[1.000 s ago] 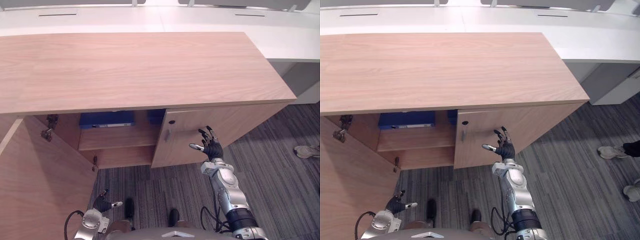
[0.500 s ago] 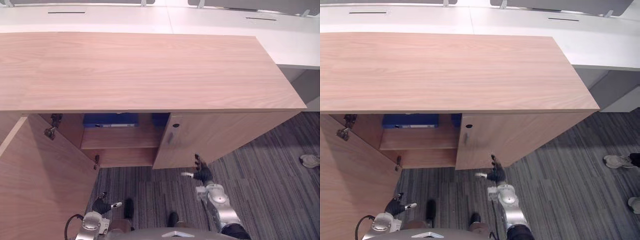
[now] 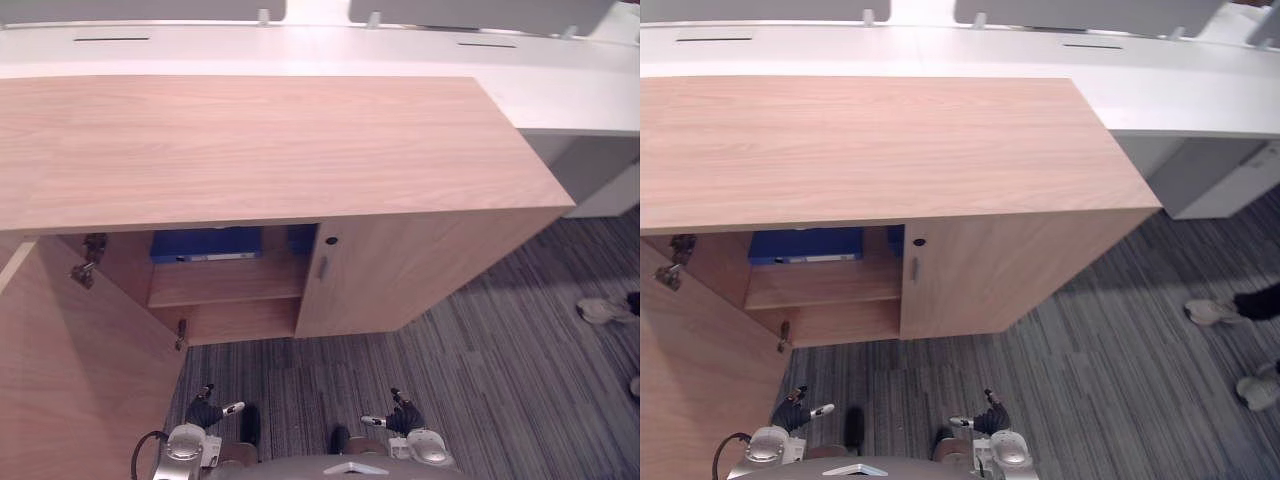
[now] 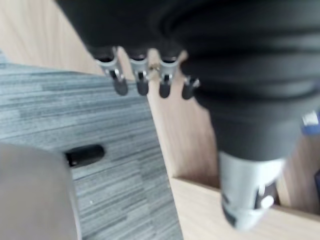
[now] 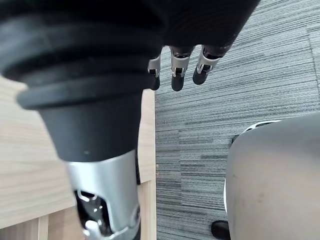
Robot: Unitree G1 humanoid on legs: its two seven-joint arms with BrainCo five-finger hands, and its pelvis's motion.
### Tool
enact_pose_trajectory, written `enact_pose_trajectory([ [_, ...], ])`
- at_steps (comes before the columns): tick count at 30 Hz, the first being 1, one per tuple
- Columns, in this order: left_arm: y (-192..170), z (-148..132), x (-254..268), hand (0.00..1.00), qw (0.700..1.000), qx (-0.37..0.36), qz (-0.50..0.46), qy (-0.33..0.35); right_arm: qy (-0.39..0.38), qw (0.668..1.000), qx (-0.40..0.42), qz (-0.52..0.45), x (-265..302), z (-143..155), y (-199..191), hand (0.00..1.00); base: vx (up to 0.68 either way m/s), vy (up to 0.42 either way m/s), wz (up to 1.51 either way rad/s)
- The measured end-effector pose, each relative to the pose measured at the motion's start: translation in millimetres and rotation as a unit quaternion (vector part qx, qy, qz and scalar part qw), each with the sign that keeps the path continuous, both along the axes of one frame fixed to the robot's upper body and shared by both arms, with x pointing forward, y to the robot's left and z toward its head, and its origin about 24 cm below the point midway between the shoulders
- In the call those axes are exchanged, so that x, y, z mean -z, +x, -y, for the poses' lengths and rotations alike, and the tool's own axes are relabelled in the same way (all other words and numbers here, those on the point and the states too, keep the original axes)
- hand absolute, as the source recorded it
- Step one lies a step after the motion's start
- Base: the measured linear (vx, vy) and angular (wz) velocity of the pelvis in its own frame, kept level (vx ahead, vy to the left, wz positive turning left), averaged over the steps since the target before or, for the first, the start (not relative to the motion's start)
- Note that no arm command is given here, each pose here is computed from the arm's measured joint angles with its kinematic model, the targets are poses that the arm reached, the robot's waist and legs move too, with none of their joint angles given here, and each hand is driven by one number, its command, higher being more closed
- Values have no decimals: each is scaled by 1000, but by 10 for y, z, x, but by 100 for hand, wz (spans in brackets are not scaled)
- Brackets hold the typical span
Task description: Walk over to the cabinet, pick up the folder, carry it to the office cabinet, place the folder inside the office cabinet, then close the office cabinet door
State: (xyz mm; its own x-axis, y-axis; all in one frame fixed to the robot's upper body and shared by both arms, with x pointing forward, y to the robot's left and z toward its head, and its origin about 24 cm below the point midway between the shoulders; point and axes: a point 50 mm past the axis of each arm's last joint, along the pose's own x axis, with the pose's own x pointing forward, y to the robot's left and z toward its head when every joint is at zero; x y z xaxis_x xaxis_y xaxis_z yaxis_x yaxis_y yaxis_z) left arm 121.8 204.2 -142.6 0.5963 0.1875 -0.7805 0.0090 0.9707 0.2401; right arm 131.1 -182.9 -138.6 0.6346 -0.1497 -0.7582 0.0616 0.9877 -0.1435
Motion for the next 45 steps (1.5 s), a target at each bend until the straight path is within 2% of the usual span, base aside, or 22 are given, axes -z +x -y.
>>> enact_pose_trajectory([
  [4,-28,-30,4,0,998,-61,7,-15,-4,1000,6,-9,25,-5,-19,0,104,-30,62],
  [6,-18,-40,-3,0,998,-68,10,-15,-3,1000,4,-5,16,-16,39,0,105,-16,82],
  [12,69,-95,-69,0,989,-136,43,-23,-9,998,13,57,-157,-61,393,0,-92,-50,82],
  [18,5,32,-24,0,987,-153,35,-41,-20,997,74,31,-94,189,164,0,-54,76,49],
  [21,-48,-106,-23,0,988,-152,26,-20,9,996,83,7,-17,23,104,0,-43,96,11],
  [31,-211,-132,29,0,986,-166,3,-18,4,996,83,-11,27,57,63,0,-77,-6,13],
  [36,-287,-432,-27,0,967,-254,19,1,-11,997,75,-15,21,140,66,0,-147,-45,11],
  [40,-234,-875,-275,0,945,-314,86,45,-22,997,71,-14,7,216,72,0,-120,-19,18],
  [45,-138,-1316,-633,0,915,-354,173,92,-35,998,55,-7,-23,263,108,0,-20,-3,9],
])
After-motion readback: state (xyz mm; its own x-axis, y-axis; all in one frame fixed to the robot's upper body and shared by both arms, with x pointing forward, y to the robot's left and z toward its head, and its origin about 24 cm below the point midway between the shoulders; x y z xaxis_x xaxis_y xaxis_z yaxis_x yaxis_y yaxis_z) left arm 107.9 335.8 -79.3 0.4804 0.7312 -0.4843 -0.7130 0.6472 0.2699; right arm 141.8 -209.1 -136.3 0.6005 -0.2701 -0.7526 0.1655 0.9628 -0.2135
